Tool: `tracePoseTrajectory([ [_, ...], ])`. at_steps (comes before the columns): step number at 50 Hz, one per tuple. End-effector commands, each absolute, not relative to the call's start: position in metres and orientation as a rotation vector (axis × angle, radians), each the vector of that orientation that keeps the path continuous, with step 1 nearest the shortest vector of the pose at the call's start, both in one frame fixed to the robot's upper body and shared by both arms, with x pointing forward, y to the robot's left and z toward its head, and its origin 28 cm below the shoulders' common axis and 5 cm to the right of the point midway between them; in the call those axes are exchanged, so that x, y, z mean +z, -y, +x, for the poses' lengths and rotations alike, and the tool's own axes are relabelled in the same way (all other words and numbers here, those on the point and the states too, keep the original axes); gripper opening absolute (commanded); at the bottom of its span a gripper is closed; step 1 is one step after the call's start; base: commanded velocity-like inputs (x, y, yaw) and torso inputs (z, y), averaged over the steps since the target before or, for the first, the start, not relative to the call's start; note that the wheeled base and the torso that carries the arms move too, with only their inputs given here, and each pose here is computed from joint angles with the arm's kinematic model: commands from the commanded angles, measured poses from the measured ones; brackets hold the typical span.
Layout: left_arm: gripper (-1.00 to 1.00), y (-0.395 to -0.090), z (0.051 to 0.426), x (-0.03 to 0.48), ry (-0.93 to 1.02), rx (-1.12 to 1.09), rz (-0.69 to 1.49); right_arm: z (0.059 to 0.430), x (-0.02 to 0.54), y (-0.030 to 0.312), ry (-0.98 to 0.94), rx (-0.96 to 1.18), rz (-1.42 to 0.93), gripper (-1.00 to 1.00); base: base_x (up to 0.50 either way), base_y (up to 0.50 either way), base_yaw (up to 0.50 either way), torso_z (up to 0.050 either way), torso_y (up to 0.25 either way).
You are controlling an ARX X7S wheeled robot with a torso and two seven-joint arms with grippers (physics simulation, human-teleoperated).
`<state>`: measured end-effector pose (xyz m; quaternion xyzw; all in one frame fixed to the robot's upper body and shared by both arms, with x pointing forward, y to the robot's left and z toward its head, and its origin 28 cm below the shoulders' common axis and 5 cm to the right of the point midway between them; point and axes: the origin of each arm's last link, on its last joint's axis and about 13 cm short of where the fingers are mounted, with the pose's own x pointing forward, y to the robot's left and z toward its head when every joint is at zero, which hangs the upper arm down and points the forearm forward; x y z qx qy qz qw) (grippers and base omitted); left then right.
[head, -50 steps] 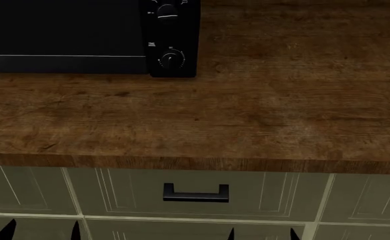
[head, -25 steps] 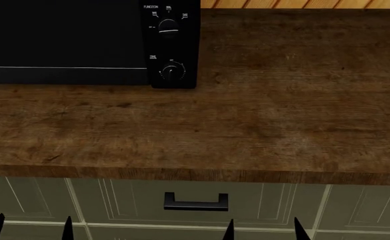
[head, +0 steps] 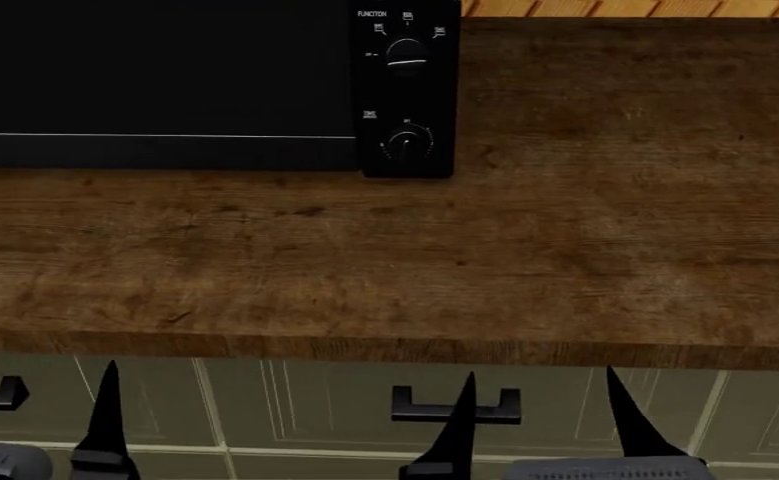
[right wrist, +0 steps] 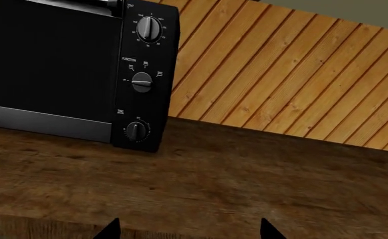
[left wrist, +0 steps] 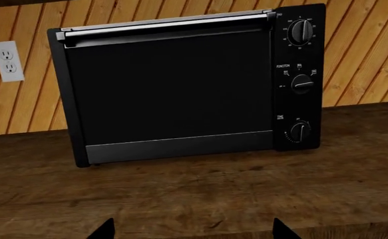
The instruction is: Turn on the toaster oven by setting the timer.
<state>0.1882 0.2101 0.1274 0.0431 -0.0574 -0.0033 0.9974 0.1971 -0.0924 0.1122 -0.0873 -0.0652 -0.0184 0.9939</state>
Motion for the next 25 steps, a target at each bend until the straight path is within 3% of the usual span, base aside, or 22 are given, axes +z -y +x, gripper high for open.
tracePoseTrajectory([
  [1, 1.0, -0.209, 0.186, 0.139, 0.133, -0.015, 0.098, 0.197, 0.117, 0.093, 0.149, -0.037, -0.191, 1.0, 0.0, 0.5, 0.0, 0.05, 0.006],
  [21, 1.0, -0.214, 0.192, 0.155, 0.155, 0.002, 0.086, 0.208, 0.128, 0.093, 0.159, -0.031, -0.166, 1.0, 0.0, 0.5, 0.0, 0.05, 0.006],
  [25, 1.0, -0.215, 0.198, 0.16, 0.163, 0.012, 0.086, 0.216, 0.128, 0.095, 0.131, -0.039, -0.142, 1.0, 0.0, 0.1, 0.0, 0.05, 0.006],
])
